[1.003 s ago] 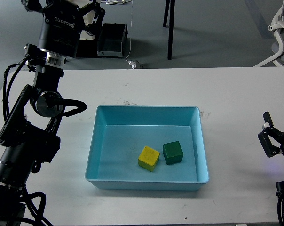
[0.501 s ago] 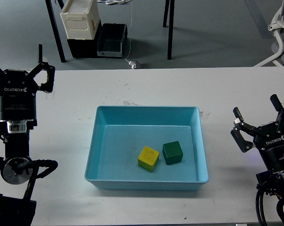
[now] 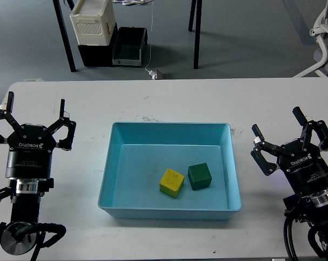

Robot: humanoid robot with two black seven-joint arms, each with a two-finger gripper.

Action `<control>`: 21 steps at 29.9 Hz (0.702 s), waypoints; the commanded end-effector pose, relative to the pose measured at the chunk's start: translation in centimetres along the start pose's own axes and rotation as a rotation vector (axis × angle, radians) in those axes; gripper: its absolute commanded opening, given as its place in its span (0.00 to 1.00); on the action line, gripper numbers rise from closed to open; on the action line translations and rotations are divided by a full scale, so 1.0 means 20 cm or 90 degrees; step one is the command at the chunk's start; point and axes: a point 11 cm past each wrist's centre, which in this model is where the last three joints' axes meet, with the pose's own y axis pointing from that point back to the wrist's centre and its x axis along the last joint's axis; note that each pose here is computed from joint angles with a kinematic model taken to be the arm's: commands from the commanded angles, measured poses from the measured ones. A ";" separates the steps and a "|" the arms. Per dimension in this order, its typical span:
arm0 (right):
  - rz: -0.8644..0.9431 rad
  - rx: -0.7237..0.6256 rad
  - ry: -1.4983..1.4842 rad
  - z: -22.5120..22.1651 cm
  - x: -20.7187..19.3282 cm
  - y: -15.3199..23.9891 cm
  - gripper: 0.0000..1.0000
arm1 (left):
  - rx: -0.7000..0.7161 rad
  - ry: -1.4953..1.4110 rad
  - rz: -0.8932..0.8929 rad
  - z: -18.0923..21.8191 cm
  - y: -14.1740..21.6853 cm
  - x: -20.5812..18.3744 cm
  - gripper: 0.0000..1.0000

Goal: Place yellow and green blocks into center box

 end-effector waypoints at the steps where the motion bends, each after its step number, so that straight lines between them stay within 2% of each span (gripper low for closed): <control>1: 0.002 -0.002 0.003 -0.01 0.01 -0.02 1.00 | 0.028 0.015 0.012 -0.07 0.05 0.01 1.00; 7: 0.005 0.013 0.005 -0.03 0.02 -0.02 1.00 | 0.071 0.042 0.018 -0.20 0.10 -0.01 1.00; 21: 0.008 0.034 0.007 -0.06 0.03 -0.01 1.00 | 0.063 0.092 0.040 -0.21 0.12 0.01 1.00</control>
